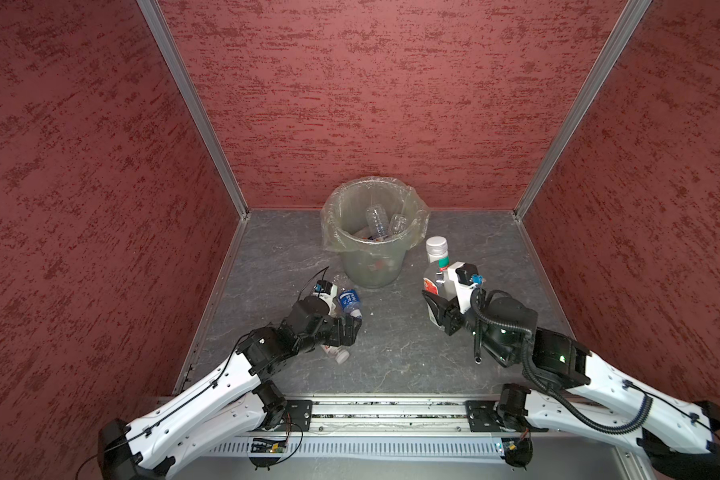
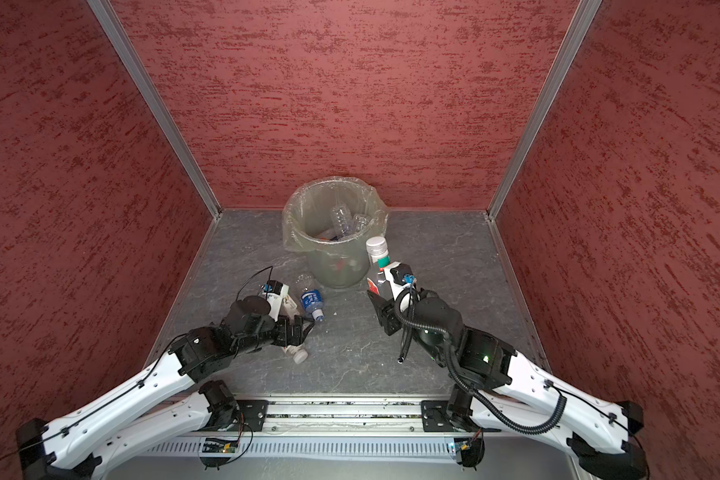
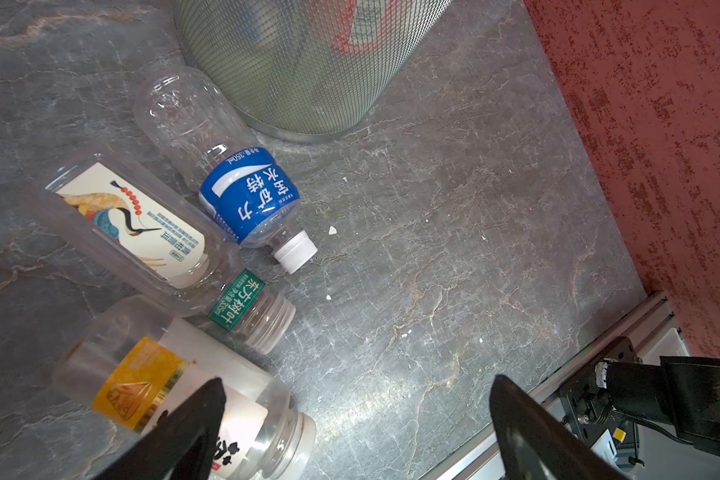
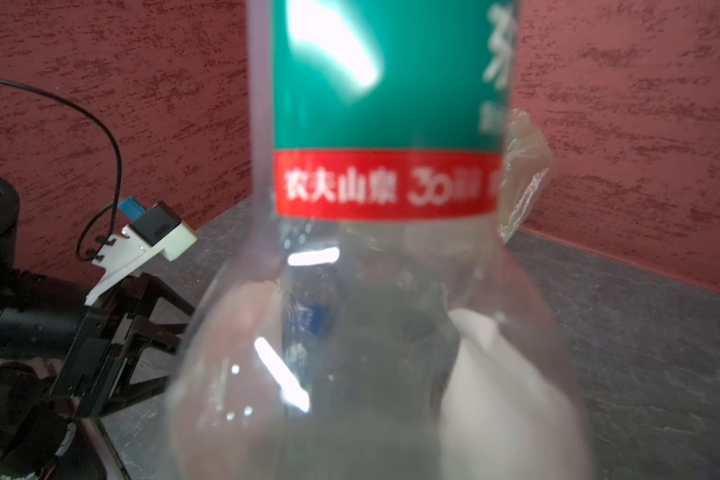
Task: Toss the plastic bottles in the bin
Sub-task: 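Raise the bottle upright and swing the right gripper toward the wastebasket, then open the right gripper over the wastebasket and draw it back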
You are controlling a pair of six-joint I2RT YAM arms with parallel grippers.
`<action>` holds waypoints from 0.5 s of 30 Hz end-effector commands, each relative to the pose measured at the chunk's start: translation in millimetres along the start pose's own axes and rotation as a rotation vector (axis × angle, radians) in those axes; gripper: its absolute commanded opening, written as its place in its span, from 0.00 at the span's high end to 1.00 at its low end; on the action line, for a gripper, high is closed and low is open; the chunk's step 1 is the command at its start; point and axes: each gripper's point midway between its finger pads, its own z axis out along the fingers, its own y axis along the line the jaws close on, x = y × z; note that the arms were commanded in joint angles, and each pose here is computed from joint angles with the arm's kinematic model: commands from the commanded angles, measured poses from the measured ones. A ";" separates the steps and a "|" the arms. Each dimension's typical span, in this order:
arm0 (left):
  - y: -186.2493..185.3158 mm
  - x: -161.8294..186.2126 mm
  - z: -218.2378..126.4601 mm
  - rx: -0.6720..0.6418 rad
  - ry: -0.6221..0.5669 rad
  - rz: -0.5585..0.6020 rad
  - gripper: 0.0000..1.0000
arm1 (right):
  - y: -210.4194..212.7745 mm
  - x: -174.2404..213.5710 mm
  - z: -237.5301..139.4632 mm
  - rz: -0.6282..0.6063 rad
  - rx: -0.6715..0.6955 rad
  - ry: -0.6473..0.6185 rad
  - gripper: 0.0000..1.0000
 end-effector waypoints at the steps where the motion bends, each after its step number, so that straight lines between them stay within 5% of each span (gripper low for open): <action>1: -7.1 -12.5 -5.4 0.016 -0.043 0.015 0.01 | -4.6 -66.9 5.0 -0.016 0.099 -0.139 0.81; 6: -3.1 -8.0 -7.4 0.015 -0.047 0.000 0.01 | -9.6 -138.4 58.7 -0.052 0.157 -0.172 0.80; 8: -0.4 -6.4 -10.2 0.013 -0.054 -0.012 0.01 | -23.7 -156.4 91.7 -0.023 0.158 -0.168 0.73; 13: 6.5 -0.5 -21.1 0.005 -0.061 -0.054 0.01 | -46.0 -187.7 170.9 0.053 0.106 -0.130 0.14; 15: 10.6 3.5 -26.9 -0.004 -0.065 -0.064 0.01 | -44.5 -189.1 185.6 0.056 0.100 -0.119 0.02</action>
